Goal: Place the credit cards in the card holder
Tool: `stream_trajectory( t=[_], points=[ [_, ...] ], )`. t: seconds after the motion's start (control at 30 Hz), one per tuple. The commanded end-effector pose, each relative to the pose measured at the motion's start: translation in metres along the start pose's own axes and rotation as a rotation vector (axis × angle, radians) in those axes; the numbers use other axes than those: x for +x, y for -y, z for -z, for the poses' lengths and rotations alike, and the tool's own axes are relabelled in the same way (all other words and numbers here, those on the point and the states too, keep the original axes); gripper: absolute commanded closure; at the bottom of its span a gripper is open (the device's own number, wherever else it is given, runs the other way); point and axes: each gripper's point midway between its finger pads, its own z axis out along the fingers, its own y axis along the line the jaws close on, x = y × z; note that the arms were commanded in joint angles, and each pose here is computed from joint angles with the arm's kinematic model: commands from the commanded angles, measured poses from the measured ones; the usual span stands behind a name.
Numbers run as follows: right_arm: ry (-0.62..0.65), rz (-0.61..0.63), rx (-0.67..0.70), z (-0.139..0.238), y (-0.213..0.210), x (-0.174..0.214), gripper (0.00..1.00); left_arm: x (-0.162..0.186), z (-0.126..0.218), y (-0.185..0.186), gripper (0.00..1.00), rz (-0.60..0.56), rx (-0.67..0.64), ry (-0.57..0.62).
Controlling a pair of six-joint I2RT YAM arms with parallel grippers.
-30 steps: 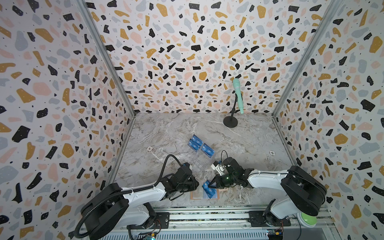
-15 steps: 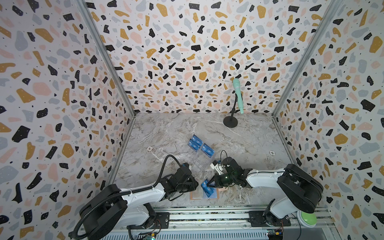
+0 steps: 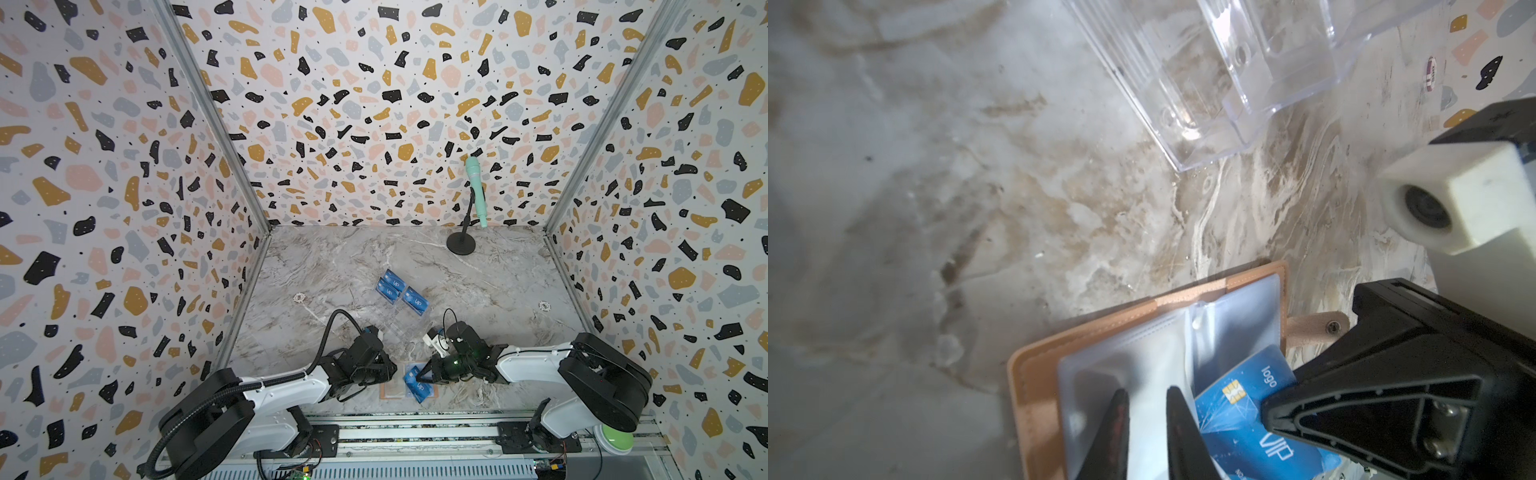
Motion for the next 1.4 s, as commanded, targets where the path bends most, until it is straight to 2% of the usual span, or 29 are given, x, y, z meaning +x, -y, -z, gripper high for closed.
stream_trajectory(
  t=[0.0,0.73,0.97,1.07,1.3,1.37],
  points=[
    [0.010,-0.015,0.016,0.000,0.002,0.001,1.00,0.006,-0.001,-0.013,0.80,0.001,-0.047,-0.016],
    [0.119,-0.021,-0.013,-0.014,0.000,-0.031,1.00,0.006,0.004,-0.009,0.80,-0.016,-0.034,-0.001],
    [0.109,-0.033,-0.022,-0.017,0.003,-0.029,1.00,0.012,0.011,0.006,0.78,-0.115,-0.012,-0.003],
    [0.115,-0.045,-0.028,-0.017,0.004,-0.028,1.00,0.019,0.012,-0.001,0.79,-0.123,-0.036,-0.021],
    [0.116,-0.059,-0.033,-0.020,0.009,-0.025,1.00,0.031,0.014,-0.010,0.98,-0.114,-0.059,-0.033],
    [0.115,-0.061,-0.032,-0.021,0.010,-0.025,1.00,0.035,0.014,-0.011,1.00,-0.119,-0.064,-0.040]
  ],
)
